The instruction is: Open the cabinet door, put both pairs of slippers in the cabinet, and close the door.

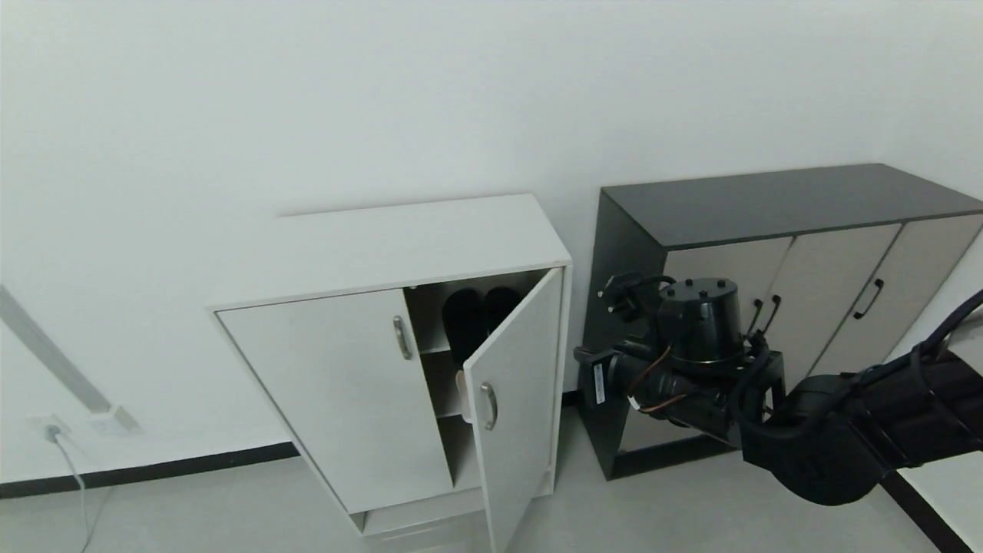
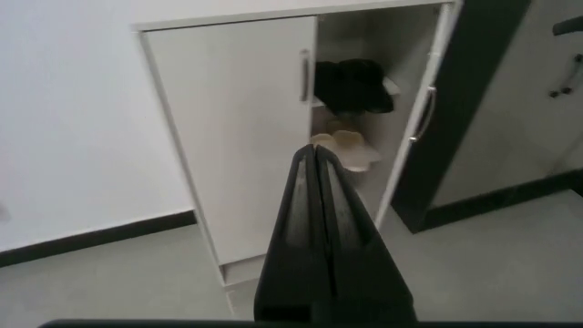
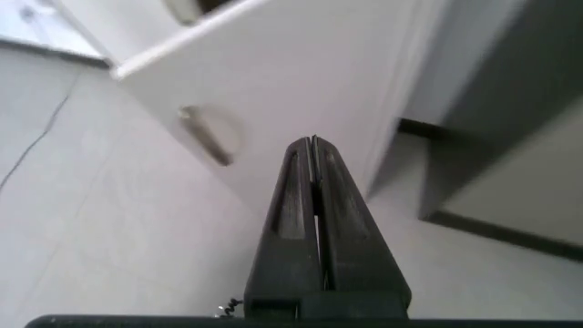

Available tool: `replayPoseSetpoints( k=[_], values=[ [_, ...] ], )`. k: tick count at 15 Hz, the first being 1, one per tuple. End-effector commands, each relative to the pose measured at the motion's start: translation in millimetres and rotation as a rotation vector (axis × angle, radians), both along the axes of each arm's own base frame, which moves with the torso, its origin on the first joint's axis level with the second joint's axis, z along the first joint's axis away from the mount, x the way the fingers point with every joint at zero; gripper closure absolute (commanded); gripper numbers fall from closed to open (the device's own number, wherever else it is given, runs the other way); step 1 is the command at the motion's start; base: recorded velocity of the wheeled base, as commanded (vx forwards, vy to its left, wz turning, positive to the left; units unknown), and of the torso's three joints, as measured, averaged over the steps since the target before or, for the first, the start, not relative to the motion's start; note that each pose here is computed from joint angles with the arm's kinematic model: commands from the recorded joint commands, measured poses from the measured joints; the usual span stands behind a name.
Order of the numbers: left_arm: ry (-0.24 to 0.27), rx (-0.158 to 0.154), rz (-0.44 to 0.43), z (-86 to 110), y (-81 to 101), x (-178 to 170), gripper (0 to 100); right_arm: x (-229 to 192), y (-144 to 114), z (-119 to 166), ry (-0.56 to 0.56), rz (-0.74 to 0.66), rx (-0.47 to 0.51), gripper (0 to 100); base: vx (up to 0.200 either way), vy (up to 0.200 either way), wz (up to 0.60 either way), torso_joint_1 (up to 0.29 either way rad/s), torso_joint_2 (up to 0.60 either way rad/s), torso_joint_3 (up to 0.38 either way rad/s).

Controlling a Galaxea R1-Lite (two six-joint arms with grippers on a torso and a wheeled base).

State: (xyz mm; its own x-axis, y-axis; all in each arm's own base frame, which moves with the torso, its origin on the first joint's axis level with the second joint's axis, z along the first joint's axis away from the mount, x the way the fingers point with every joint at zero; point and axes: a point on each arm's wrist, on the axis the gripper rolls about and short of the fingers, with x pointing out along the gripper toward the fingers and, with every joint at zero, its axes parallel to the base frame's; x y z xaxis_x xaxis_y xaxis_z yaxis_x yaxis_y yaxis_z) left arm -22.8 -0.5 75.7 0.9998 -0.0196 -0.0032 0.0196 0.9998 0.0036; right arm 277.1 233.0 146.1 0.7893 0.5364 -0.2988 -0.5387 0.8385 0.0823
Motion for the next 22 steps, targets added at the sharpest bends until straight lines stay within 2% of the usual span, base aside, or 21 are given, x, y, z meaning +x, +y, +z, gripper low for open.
replayPoseSetpoints(
  k=[1,5,10,12,20,22],
  values=[
    [0.000,0.001,0.000,0.0,0.0,0,100,0,0,0,-0.001,0.002,0.002,100,0.000,0.000,0.60,0.007,0.00,0.002],
    [0.000,-0.001,0.000,0.0,0.0,0,100,1,-1,3,-0.059,0.011,0.051,100,0.000,0.000,0.15,0.002,0.00,0.001],
    [0.001,0.001,0.000,0.0,0.0,0,100,-6,-12,-10,-0.043,0.028,-0.003,100,0.000,0.000,0.00,0.000,0.00,0.000],
    [0.000,0.003,0.000,0.0,0.0,0,100,-15,-21,-20,-0.043,0.109,0.009,100,0.000,0.000,0.00,0.000,0.00,0.000],
    [0.000,0.003,0.000,0.0,0.0,0,100,-33,-33,-46,0.006,0.126,-0.028,100,0.200,0.000,0.00,0.003,0.00,0.002],
    [0.000,0.001,0.000,0.0,0.0,0,100,-39,-38,-51,-0.004,0.127,-0.020,100,0.000,0.000,0.00,0.000,0.00,0.000]
  ],
)
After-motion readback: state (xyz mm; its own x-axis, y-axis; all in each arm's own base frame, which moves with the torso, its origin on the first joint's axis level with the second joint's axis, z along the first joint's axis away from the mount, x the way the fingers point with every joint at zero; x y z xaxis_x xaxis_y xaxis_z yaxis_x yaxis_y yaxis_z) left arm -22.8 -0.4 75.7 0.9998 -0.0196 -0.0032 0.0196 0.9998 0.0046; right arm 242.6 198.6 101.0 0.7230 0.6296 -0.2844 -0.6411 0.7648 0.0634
